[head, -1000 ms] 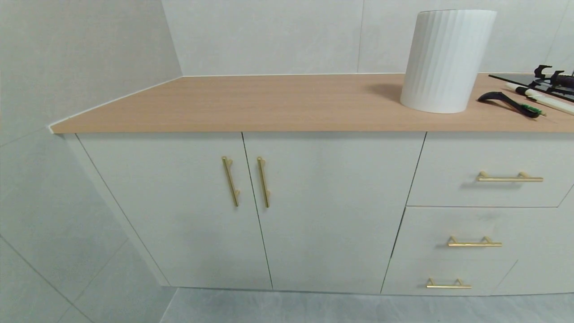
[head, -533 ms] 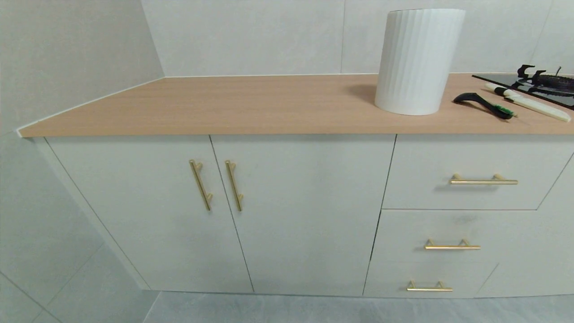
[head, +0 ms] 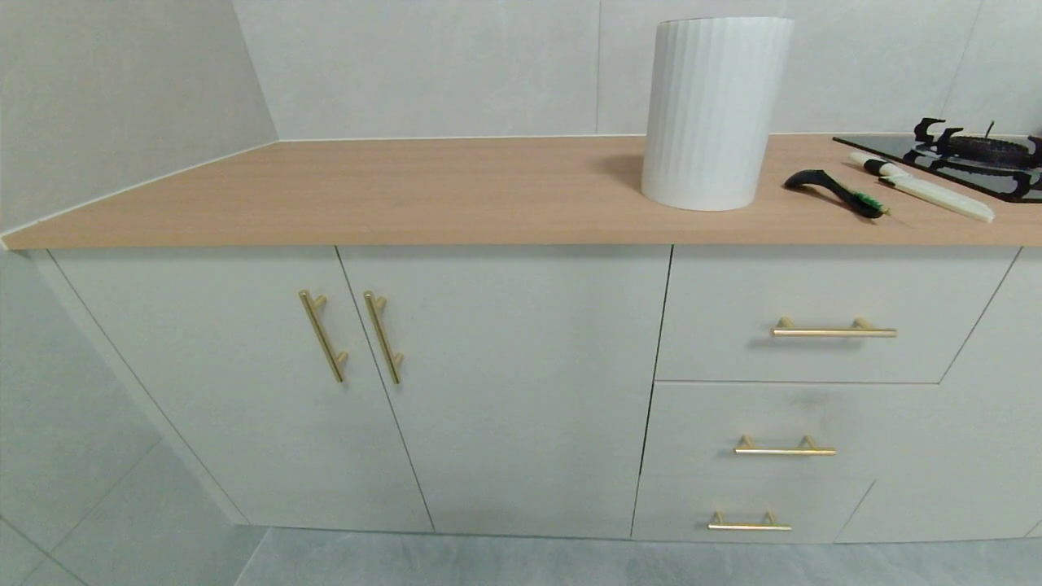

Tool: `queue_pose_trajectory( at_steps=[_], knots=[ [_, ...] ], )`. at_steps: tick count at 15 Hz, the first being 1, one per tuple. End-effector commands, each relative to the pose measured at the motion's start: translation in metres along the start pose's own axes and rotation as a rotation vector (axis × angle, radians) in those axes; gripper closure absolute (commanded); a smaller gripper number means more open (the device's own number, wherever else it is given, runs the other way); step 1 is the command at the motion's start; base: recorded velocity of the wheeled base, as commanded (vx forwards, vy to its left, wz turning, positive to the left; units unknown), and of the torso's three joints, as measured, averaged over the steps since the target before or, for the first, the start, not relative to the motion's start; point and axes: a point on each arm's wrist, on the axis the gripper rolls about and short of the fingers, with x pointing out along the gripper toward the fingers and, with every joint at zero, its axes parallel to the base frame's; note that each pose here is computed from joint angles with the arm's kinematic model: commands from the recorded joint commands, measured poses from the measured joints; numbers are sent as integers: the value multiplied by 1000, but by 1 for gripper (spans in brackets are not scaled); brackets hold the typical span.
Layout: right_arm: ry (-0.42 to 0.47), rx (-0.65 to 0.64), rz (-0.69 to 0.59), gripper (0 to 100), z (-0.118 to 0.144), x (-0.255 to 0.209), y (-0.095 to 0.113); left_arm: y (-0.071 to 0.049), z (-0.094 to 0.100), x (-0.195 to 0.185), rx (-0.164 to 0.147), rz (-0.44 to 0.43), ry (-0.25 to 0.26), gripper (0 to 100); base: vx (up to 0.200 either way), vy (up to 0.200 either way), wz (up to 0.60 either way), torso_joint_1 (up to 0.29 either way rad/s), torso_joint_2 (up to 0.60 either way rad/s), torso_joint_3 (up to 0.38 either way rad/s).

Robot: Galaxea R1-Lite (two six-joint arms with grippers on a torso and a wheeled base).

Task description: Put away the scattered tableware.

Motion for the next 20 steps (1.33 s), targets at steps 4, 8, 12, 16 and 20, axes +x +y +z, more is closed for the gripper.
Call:
queue_pose_trajectory(
  at_steps=[4,8,12,16,20],
  knots=[
    [1,0,1,0,0,0,0,0,0,0,-1,1,1,0,-100,0,0,1,2,2],
    [1,-2,1,0,0,0,0,0,0,0,-3,1,1,0,-100,0,0,-1,2,4],
    [1,0,1,0,0,0,0,0,0,0,-3,1,1,0,0,0,0,0,0,0],
    [-7,-3,21,0,20,0,0,0,0,0,-3,2,1,0,0,0,0,0,0,0],
    [283,-27,97,0,85,61,4,0,0,0,-3,2,1,0,0,0,0,0,0,0]
  ],
)
